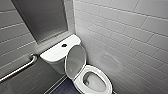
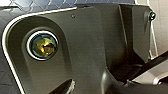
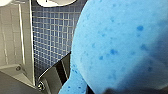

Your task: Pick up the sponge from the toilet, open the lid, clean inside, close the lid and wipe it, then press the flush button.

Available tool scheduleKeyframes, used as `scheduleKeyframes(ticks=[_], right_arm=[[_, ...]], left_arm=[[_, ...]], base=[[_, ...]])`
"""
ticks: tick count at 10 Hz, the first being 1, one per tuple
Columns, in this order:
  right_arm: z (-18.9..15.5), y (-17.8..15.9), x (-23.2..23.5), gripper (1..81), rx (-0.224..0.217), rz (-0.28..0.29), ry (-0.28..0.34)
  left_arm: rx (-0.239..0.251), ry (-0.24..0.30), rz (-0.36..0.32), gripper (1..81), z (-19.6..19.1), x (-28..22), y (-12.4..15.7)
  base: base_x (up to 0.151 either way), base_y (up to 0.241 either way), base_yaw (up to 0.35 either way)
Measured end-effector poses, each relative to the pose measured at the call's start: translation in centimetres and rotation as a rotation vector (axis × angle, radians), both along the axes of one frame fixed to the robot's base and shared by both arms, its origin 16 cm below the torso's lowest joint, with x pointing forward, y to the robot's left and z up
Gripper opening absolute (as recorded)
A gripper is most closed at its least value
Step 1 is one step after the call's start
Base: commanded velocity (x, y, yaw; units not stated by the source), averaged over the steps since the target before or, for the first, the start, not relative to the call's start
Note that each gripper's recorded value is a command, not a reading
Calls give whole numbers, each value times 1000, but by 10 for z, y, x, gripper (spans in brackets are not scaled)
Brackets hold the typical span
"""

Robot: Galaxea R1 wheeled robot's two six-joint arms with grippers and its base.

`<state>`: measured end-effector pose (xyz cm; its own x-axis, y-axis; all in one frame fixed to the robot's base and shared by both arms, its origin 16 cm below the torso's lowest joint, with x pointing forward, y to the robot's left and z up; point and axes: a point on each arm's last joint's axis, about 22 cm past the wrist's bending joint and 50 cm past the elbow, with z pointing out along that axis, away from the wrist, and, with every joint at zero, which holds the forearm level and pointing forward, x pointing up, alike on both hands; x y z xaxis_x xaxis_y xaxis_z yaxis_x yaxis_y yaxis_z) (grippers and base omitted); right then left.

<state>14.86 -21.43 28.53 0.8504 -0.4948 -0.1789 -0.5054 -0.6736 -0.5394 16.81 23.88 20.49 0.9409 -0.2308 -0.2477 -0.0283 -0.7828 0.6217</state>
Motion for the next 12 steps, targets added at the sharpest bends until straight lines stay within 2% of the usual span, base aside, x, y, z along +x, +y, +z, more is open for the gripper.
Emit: scheduleKeyframes(ticks=[3,5,6,7,8,9,10,12], right_arm=[[-1,1,0,10,-1,0,0],[-5,-2,-2,10,-13,3,1],[-6,-1,-2,10,-13,3,0],[-7,1,-2,10,-14,4,1],[-10,1,-3,10,-18,5,1],[-12,4,-4,10,-19,6,3],[-16,4,-5,10,-26,10,5],[-20,8,-7,10,-30,15,10]], left_arm=[[177,-42,-24,811,-22,-36,6],[248,-74,-27,811,-32,-46,-14],[250,-65,-23,811,-31,-58,-26],[273,-59,-26,811,-30,-72,-28],[333,-70,-22,811,-34,-75,-18],[378,-70,13,811,-37,-71,-15],[398,-64,36,811,-38,-70,-14],[390,-58,12,811,-35,-84,-14]], base=[[0,0,0],[0,0,0],[0,0,0],[0,0,0],[0,0,0],[0,0,0],[0,0,0],[0,0,0]])
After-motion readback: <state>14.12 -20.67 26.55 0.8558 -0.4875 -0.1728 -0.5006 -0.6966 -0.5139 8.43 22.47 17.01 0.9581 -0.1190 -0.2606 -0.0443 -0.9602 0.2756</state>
